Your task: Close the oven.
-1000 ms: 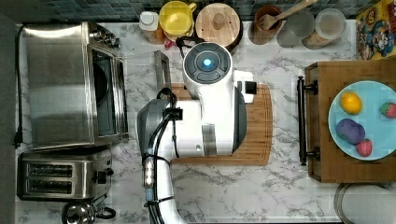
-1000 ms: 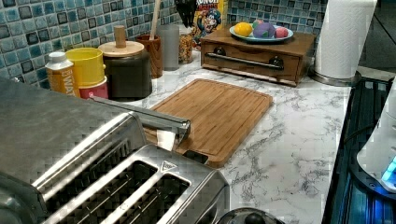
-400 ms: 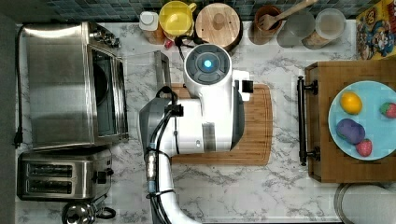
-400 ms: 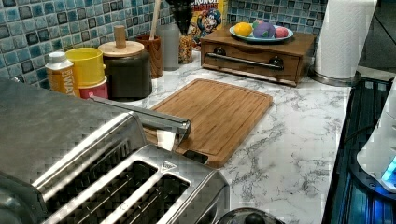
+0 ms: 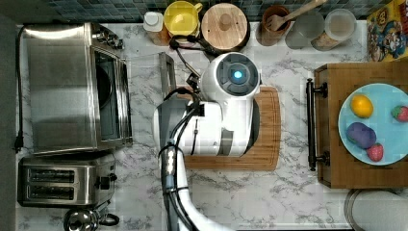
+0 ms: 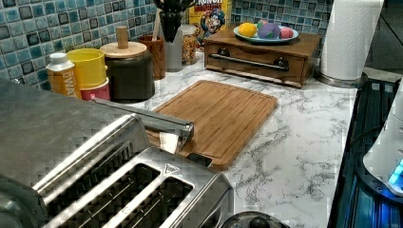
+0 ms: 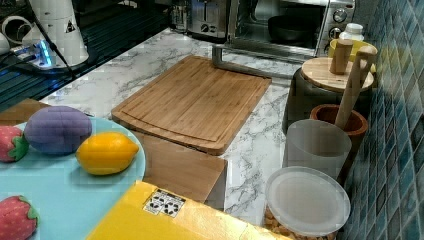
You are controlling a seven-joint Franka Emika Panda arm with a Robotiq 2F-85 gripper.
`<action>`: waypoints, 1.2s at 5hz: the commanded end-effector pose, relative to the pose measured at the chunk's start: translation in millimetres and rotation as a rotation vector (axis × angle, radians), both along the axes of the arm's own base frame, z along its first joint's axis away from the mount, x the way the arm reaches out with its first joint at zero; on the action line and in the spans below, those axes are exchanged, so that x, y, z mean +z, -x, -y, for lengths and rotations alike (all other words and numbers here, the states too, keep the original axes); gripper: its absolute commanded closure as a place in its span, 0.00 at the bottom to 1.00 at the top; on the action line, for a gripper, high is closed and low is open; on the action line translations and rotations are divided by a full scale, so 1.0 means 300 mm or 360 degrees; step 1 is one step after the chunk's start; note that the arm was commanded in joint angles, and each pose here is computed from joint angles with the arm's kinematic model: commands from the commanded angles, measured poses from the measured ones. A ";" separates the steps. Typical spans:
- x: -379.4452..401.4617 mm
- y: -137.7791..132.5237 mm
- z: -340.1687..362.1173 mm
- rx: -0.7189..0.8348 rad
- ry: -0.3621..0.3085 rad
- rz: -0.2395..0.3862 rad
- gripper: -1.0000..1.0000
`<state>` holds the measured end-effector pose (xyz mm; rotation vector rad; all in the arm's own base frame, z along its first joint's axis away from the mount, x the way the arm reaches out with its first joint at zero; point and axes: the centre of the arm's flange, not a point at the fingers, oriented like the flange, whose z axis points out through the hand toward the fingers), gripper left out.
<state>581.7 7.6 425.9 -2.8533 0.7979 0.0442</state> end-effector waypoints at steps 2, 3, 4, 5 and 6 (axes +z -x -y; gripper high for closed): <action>-0.149 -0.004 0.060 0.0447 -0.0339 0.0451 1.00; -0.230 0.012 0.051 0.0465 -0.0459 0.0541 1.00; -0.329 0.003 0.057 0.0505 -0.0585 0.0509 1.00; -0.414 -0.014 0.083 0.0468 -0.0624 0.0507 1.00; -0.467 -0.007 0.084 0.0553 -0.0542 0.0539 1.00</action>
